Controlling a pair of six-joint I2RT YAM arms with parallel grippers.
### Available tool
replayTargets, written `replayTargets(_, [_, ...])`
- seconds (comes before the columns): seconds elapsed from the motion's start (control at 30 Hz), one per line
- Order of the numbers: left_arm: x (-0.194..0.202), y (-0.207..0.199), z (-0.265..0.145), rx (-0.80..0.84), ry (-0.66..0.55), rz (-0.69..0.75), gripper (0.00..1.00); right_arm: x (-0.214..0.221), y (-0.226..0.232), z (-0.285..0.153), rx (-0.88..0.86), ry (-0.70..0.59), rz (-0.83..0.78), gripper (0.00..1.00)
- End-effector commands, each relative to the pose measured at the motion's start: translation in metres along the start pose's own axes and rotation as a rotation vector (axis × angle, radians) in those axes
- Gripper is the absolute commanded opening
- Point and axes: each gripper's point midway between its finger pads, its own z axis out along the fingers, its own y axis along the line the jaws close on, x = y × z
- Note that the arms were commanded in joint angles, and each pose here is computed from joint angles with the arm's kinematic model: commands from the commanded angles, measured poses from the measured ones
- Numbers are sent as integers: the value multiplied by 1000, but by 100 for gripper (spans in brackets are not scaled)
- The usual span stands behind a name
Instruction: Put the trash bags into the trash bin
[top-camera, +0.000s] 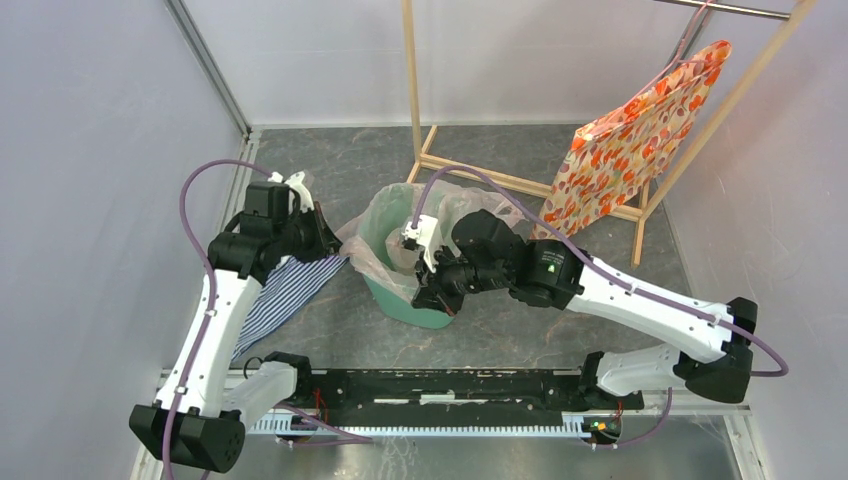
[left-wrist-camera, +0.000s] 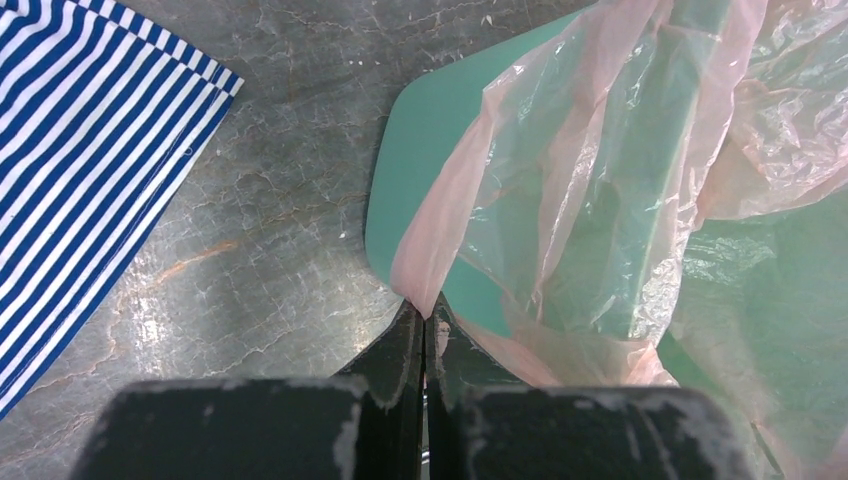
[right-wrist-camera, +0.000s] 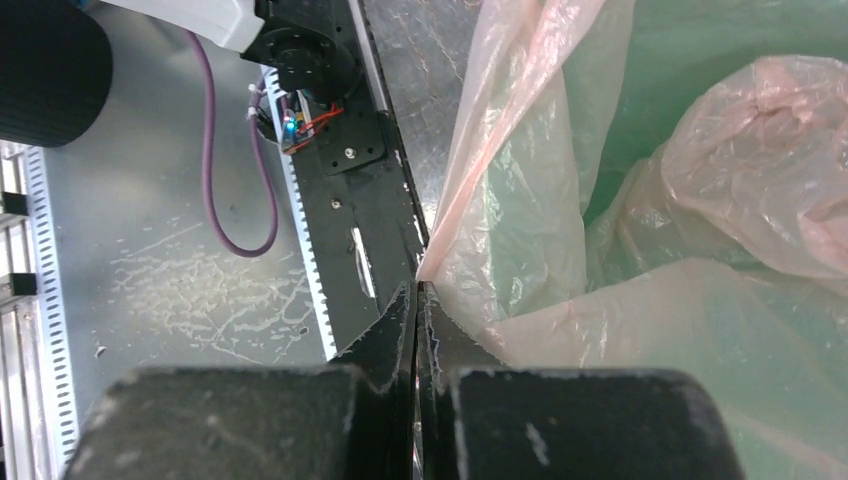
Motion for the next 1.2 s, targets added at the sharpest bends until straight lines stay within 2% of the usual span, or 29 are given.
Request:
replayTargets(0.0, [0,-7,-2,47,-28,-25,2,-6,2,-10,41,-57,-7,0])
replayTargets(0.2, [4,-2,0,32,-54,-57,2,15,-14,-7,139,-20,1,0])
replayTargets(0.5, [-18,-9,-22,63,-244,-49,2,33,-36,-8,275,-28,17,0])
replayTargets(0.7, [-16,-2,-26,76,-375,-86,6,36,-46,-9,332,-34,28,0])
replayTargets(0.83, [-18,-7,-28,161,-481,-115,8,38,-46,-9,333,-36,34,0])
replayTargets(0.93, [-16,-8,-25,190,-501,-120,8,34,-43,-12,323,-47,40,0])
replayTargets(1.0, [-14,-5,-20,187,-503,-110,3,27,-41,-18,329,-62,38,0])
replayTargets(1.07, [-12,0,-15,179,-510,-110,2,22,-44,-27,358,-71,43,0])
replayTargets(1.17, [-11,1,-13,197,-543,-108,2,16,-44,-38,382,-87,63,10])
